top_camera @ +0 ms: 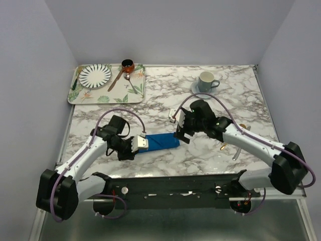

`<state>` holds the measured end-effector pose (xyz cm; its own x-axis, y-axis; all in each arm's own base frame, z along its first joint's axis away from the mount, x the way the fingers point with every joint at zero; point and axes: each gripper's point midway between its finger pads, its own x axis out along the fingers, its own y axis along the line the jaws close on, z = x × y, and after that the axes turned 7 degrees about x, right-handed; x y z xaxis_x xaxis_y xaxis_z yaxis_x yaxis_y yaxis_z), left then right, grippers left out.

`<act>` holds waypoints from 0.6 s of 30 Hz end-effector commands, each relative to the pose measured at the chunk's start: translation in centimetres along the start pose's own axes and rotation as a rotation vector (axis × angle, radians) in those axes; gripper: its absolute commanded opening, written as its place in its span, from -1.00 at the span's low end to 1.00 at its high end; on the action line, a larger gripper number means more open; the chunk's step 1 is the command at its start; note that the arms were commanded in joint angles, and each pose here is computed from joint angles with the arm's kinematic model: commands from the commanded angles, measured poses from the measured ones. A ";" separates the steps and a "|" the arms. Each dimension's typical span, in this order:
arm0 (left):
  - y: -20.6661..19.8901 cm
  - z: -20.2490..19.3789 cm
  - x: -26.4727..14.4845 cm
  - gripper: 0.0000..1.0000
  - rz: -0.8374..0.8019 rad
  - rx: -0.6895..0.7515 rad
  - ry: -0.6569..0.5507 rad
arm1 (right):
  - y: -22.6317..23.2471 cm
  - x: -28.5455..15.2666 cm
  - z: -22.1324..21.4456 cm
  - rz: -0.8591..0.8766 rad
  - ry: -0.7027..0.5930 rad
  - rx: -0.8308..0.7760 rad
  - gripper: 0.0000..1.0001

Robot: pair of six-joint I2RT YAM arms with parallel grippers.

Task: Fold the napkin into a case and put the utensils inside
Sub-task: Turn over the smaller rectangle-folded napkin at the center of the board, then rotate the smaller rectangle-folded napkin at the center of the board.

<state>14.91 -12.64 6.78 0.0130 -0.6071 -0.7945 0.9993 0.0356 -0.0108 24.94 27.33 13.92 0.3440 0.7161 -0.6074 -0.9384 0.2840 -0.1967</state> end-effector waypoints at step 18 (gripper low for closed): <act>6.6 -3.2 5.3 -0.71 0.033 -0.106 0.226 | 0.3 7.8 -6.7 0.332 0.328 0.454 0.15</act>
<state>17.55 -13.55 1.75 -0.0711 -0.4415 -0.8944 0.9925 0.0582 -0.1076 29.57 29.54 5.26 0.0366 0.6250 -0.7798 -0.8776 0.3934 0.2741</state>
